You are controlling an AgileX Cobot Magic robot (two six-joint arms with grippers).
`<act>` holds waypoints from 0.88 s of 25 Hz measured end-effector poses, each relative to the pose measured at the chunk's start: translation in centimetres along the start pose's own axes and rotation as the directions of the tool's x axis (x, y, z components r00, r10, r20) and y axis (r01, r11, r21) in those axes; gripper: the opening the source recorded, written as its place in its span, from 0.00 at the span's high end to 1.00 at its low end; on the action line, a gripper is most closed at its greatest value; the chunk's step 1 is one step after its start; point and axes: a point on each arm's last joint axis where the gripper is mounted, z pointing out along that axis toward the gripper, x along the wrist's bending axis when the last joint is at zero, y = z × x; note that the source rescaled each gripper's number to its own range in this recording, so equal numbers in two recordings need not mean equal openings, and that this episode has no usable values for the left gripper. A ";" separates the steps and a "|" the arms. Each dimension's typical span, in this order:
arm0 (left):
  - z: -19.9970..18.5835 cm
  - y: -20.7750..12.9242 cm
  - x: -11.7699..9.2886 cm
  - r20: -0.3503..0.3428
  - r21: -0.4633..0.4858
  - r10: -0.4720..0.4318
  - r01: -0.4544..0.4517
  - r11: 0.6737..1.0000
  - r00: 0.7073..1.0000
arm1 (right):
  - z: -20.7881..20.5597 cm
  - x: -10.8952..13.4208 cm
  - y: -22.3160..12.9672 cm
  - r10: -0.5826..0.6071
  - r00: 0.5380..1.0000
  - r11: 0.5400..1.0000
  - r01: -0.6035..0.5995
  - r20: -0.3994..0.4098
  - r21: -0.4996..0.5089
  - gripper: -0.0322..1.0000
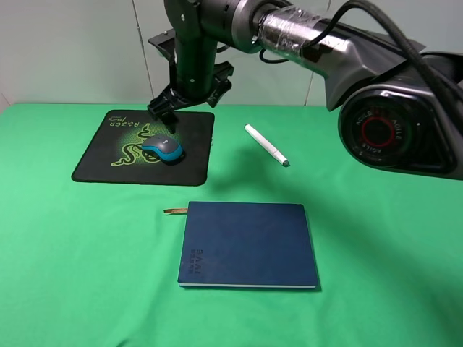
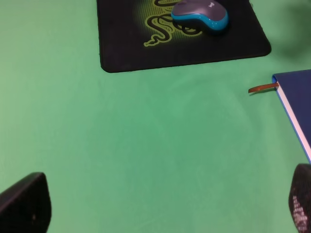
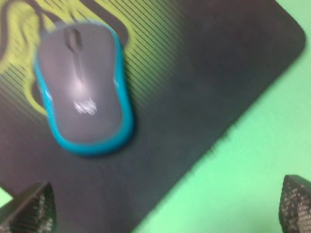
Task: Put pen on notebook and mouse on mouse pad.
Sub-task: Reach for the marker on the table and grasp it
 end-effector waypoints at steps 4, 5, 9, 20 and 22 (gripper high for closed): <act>0.0 0.0 0.0 0.000 0.000 0.000 0.000 1.000 1.000 | 0.1 -2.1 -0.6 0.031 0.999 0.997 -0.033 0.028 0.065 0.00; 0.0 0.0 0.0 0.000 0.000 0.000 0.000 1.000 1.000 | 0.2 -2.8 -0.7 0.043 0.998 0.996 -0.045 0.035 0.072 0.00; 0.0 0.0 0.0 0.000 0.000 0.000 0.000 1.000 1.000 | 0.4 -5.3 -1.0 0.085 0.995 0.993 -0.089 0.055 0.081 0.00; 0.0 0.0 0.0 0.000 0.000 0.000 0.000 1.000 1.000 | 4.3 -9.5 -5.0 0.091 0.990 0.959 -0.117 0.112 0.259 0.00; 0.0 0.0 0.0 0.000 0.000 0.000 0.000 1.000 1.000 | 4.9 -10.4 -5.9 0.072 0.988 0.950 -0.109 0.136 0.291 0.00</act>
